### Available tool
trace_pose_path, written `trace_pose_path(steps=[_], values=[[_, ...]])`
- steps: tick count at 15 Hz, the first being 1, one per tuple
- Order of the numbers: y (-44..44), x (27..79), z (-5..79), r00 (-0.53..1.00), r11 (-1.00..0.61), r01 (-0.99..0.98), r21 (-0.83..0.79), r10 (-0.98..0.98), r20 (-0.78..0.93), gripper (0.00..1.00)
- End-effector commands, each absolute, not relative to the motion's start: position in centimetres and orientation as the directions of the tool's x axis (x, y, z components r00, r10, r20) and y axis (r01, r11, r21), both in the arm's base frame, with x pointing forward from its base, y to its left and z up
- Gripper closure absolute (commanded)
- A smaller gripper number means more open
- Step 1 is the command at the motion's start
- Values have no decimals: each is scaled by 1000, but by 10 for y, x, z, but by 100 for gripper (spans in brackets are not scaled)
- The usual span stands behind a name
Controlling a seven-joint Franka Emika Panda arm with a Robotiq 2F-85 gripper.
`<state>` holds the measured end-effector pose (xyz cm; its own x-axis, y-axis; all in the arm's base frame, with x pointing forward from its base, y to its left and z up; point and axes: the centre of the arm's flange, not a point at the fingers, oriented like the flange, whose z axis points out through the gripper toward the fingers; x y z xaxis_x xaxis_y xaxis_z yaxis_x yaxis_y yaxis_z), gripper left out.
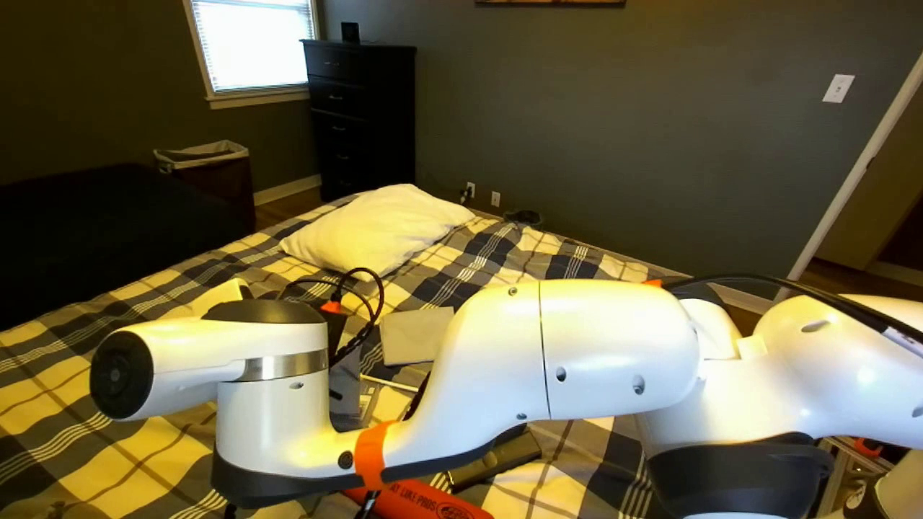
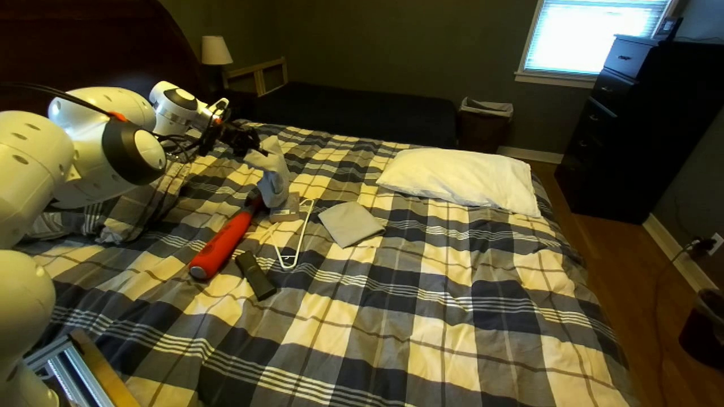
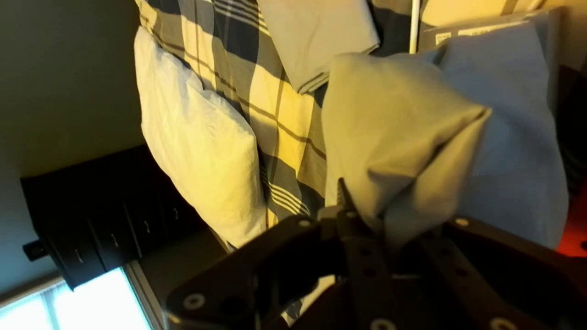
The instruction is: Raise one grey cloth, then put it on the bed
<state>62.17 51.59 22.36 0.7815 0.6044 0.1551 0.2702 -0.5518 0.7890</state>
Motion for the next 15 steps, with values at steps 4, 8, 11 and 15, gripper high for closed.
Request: trace_pose_path(steps=[4,8,11,15], values=[[519,614,227,808,-566,228,792,564,171,92],[500,607,233,825,-580,224,783,540,165,98],[465,573,260,826,-626,246,740,535,177,98],[458,566,273,889,-655,253,712,447,95,98]])
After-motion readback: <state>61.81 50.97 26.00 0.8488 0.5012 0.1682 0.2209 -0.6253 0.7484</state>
